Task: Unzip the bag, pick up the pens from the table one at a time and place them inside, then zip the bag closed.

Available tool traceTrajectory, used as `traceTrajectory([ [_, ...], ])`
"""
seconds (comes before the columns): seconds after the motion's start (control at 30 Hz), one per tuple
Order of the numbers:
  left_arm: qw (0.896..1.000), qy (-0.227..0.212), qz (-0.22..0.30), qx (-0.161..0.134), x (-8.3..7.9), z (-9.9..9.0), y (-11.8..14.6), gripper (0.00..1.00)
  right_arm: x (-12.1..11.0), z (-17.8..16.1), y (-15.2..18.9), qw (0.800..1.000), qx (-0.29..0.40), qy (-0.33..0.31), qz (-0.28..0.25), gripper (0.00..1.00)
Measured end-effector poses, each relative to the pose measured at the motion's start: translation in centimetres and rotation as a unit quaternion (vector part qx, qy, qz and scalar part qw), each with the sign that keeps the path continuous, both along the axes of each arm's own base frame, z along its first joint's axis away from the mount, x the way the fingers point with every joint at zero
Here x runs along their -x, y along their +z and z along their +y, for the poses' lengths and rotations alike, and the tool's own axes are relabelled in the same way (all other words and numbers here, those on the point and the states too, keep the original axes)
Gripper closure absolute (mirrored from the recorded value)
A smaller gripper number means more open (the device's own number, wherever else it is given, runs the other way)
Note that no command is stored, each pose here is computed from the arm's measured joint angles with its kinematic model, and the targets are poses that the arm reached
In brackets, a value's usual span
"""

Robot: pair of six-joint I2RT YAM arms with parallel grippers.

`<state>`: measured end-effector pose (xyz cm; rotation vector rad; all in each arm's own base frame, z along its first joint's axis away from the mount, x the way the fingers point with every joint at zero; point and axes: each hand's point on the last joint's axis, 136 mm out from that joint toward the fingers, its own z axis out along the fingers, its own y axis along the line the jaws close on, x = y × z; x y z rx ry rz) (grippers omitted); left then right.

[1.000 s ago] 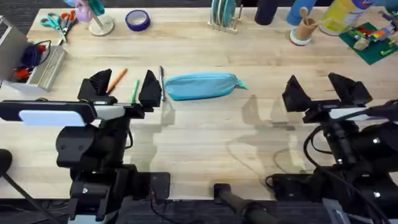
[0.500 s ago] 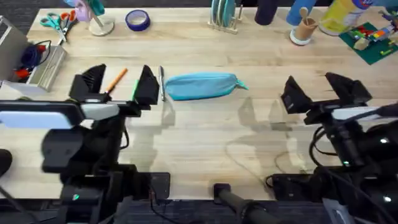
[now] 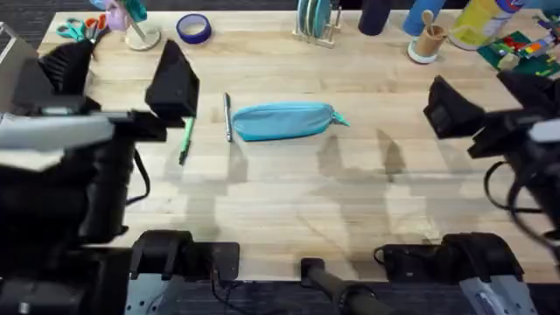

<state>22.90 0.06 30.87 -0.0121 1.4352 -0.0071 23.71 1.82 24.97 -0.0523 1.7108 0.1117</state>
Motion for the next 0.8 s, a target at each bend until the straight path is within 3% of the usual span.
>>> traceTrajectory([
  [0.13, 1.0, -0.003, 0.03, 0.0, -1.3, -0.1, 1.0, 0.008, -1.0, 0.0, 0.8, 0.999, 0.0, 0.0, 0.052, 0.005],
  [0.27, 0.995, -0.015, 0.102, -0.001, -3.0, -0.5, 0.2, 0.009, -2.2, 0.0, 0.4, 0.993, 0.001, 0.0, 0.122, 0.005],
  [0.53, 0.961, -0.039, 0.275, 0.005, -5.6, -1.4, -3.4, 0.009, -4.6, 0.0, -2.0, 0.965, 0.001, 0.0, 0.262, 0.005],
  [0.63, 0.95, -0.044, 0.308, 0.007, -6.6, -1.6, -3.9, 0.008, -5.3, 0.0, -2.9, 0.952, 0.001, 0.001, 0.305, 0.005],
  [0.8, 0.942, -0.049, 0.332, 0.009, -7.9, -1.7, -4.2, 0.008, -6.3, 0.1, -4.3, 0.934, 0.0, 0.002, 0.356, 0.005],
])
